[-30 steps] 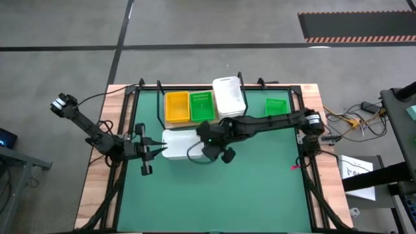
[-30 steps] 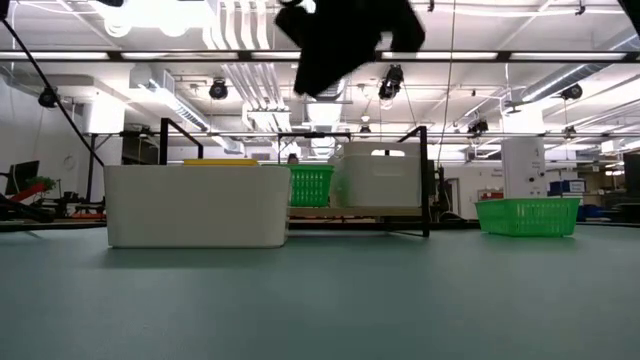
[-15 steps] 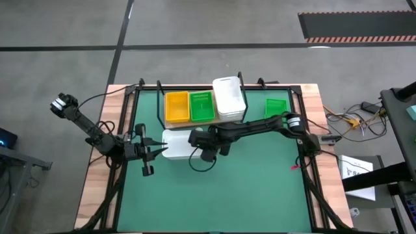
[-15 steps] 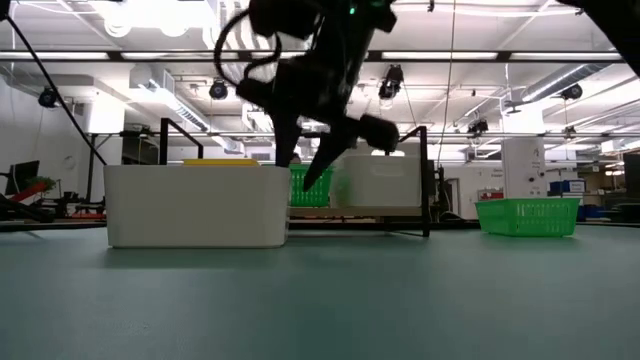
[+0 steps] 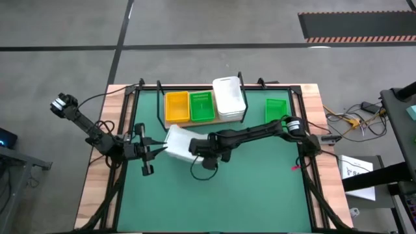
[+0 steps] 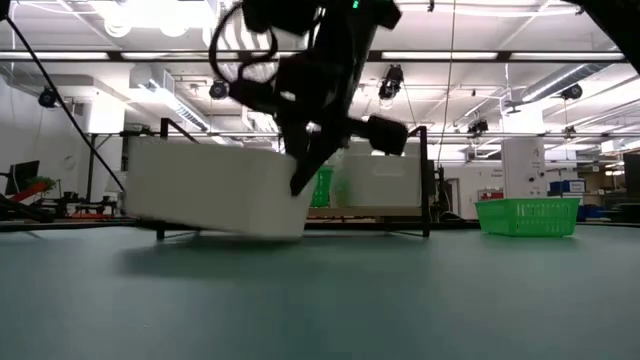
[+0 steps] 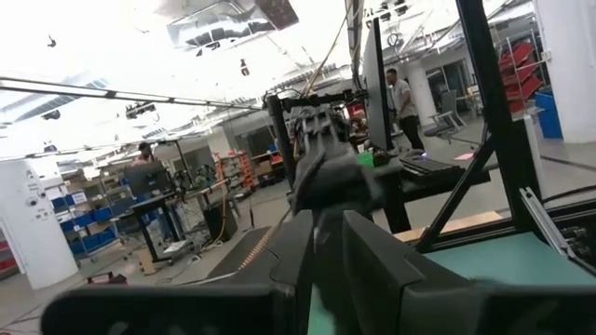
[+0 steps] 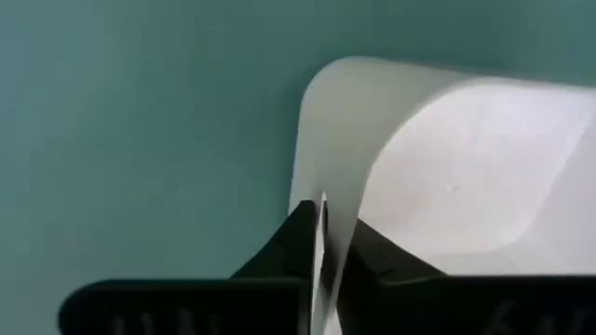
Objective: Stack baskets on shelf by color
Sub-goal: Stack the white bin on the white bin on the shelf
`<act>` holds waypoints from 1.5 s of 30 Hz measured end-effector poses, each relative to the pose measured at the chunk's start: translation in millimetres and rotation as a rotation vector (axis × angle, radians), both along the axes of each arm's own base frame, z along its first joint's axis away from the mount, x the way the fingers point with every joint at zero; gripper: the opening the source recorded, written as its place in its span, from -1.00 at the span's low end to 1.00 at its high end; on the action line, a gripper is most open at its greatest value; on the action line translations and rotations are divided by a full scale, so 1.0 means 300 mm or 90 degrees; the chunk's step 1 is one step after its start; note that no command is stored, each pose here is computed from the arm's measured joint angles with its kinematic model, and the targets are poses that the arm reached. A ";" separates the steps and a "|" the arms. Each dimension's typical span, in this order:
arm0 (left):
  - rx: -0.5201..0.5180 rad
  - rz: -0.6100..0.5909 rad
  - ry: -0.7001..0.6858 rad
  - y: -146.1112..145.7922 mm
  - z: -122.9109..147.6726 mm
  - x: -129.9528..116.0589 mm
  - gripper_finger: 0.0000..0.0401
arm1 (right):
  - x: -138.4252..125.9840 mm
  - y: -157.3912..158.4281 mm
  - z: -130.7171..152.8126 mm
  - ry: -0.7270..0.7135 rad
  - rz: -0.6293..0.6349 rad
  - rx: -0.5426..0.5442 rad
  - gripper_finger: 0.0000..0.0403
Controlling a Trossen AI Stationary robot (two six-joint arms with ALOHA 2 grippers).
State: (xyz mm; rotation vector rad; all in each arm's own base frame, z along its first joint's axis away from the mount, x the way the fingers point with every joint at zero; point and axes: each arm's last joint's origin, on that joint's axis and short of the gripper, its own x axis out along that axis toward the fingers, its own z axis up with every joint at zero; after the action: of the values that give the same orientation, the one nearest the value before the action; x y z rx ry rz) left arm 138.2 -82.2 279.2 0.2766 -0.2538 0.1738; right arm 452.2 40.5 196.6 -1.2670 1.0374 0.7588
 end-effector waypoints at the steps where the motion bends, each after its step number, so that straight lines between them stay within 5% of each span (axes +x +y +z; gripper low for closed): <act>1: 0.000 0.000 0.000 0.000 0.000 0.000 -0.78 | -0.004 0.018 0.011 -0.006 0.000 0.005 -0.95; 9: 0.000 0.000 0.000 0.000 0.000 0.000 -0.78 | -0.052 0.154 0.092 -0.041 -0.085 0.061 -0.96; 17: -0.001 0.000 -0.002 0.000 0.004 0.000 -0.78 | -0.119 0.184 0.261 -0.195 -0.303 0.022 -0.96; 26: 0.011 0.004 -0.002 0.002 0.006 -0.002 -0.78 | -0.218 -0.002 0.457 -0.327 -0.608 0.103 -0.96; 32: 0.017 0.007 -0.003 0.003 0.009 -0.004 -0.78 | -0.318 -0.193 0.557 -0.248 -0.782 0.174 -0.96; 36: 0.025 0.009 -0.004 0.005 0.011 -0.006 -0.78 | -0.366 -0.282 0.599 -0.144 -0.752 0.183 -0.96; 45: 0.027 0.011 -0.005 0.006 0.012 -0.007 -0.78 | -0.391 -0.404 0.636 -0.125 -0.685 0.192 -0.96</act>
State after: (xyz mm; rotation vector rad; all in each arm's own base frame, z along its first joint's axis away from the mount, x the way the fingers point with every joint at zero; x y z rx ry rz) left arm 136.0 -80.5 282.8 0.3199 -0.2631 0.1860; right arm 334.9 -80.7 387.4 -0.3783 1.1876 -0.0517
